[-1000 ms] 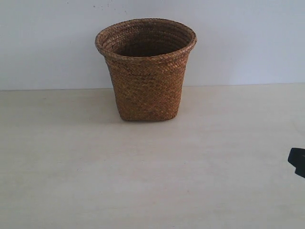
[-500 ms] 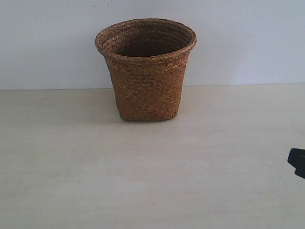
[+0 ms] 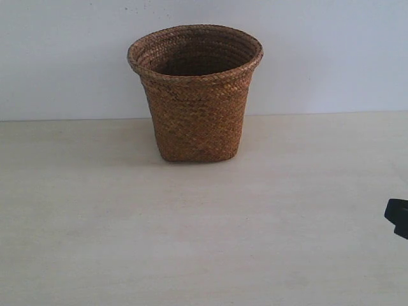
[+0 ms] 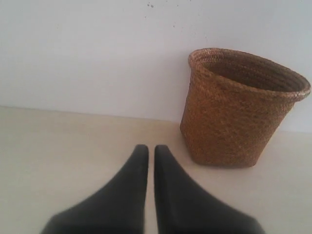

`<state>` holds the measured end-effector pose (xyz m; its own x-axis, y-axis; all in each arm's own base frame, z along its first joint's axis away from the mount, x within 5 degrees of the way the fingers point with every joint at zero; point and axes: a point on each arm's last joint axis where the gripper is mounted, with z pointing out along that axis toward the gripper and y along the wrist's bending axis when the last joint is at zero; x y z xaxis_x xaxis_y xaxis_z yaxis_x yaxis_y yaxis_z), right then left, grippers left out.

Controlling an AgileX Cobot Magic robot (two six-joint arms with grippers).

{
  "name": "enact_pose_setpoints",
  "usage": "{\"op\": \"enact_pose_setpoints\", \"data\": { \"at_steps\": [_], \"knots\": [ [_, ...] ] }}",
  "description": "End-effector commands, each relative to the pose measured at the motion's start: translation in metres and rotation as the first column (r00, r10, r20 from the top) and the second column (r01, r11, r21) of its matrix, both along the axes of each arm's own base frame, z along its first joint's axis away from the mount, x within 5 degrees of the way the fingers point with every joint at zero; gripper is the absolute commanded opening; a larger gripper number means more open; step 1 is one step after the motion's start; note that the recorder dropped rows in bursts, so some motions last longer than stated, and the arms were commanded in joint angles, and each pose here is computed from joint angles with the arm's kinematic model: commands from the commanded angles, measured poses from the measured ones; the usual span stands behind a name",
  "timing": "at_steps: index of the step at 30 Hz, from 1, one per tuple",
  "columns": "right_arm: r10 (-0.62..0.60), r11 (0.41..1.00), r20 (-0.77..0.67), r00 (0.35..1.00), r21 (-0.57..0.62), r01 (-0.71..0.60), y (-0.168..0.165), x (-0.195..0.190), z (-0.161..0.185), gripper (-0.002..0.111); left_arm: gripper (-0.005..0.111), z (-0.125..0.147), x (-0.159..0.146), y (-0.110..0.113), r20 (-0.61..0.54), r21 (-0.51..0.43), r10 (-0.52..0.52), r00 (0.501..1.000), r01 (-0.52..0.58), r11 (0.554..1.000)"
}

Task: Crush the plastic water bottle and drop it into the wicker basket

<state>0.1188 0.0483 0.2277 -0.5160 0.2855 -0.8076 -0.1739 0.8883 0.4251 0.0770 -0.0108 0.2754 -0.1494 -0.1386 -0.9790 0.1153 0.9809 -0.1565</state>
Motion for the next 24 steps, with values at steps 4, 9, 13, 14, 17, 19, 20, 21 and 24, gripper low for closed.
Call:
{"op": "enact_pose_setpoints", "data": {
  "at_steps": [4,9,13,14,17,19,20,21,24],
  "knots": [
    [-0.001,1.000,0.003,1.000,-0.003,0.001,-0.001,0.000,-0.001,0.000,0.004,-0.039,-0.015,0.002,0.004,-0.004,0.005,1.000,-0.005,1.000],
    [-0.001,1.000,0.003,1.000,-0.003,0.001,-0.001,0.000,-0.001,0.000,0.004,-0.057,-0.020,0.003,0.011,0.010,0.005,1.000,-0.005,1.000],
    [-0.001,1.000,0.003,1.000,-0.003,0.001,-0.001,0.000,-0.001,0.000,0.004,-0.067,-0.021,0.005,0.005,0.006,0.041,0.999,-0.041,0.999],
    [-0.001,1.000,0.003,1.000,-0.003,0.001,-0.001,0.000,-0.001,0.000,0.004,-0.068,-0.021,0.005,-0.001,-0.001,0.053,0.999,-0.053,0.999],
    [-0.001,1.000,0.003,1.000,-0.003,0.001,-0.001,0.000,-0.001,0.000,0.004,-0.074,-0.020,0.007,-0.018,-0.012,0.088,0.996,-0.088,0.996],
    [-0.001,1.000,0.003,1.000,-0.003,0.001,-0.001,0.000,-0.001,0.000,0.004,-0.079,-0.020,0.008,-0.033,-0.012,0.104,0.994,-0.105,0.994],
    [-0.001,1.000,0.003,1.000,-0.003,0.001,-0.001,0.000,-0.001,0.000,0.004,-0.083,-0.020,0.008,-0.041,-0.011,0.109,0.993,-0.110,0.994],
    [-0.001,1.000,0.003,1.000,-0.003,0.001,-0.001,0.000,-0.001,0.000,0.004,-0.085,-0.020,0.008,-0.044,-0.011,0.109,0.993,-0.110,0.994],
    [-0.001,1.000,0.003,1.000,-0.003,0.001,-0.001,0.000,-0.001,0.000,0.004,-0.085,-0.022,0.008,-0.035,-0.017,0.107,0.994,-0.107,0.994]
  ]
}}
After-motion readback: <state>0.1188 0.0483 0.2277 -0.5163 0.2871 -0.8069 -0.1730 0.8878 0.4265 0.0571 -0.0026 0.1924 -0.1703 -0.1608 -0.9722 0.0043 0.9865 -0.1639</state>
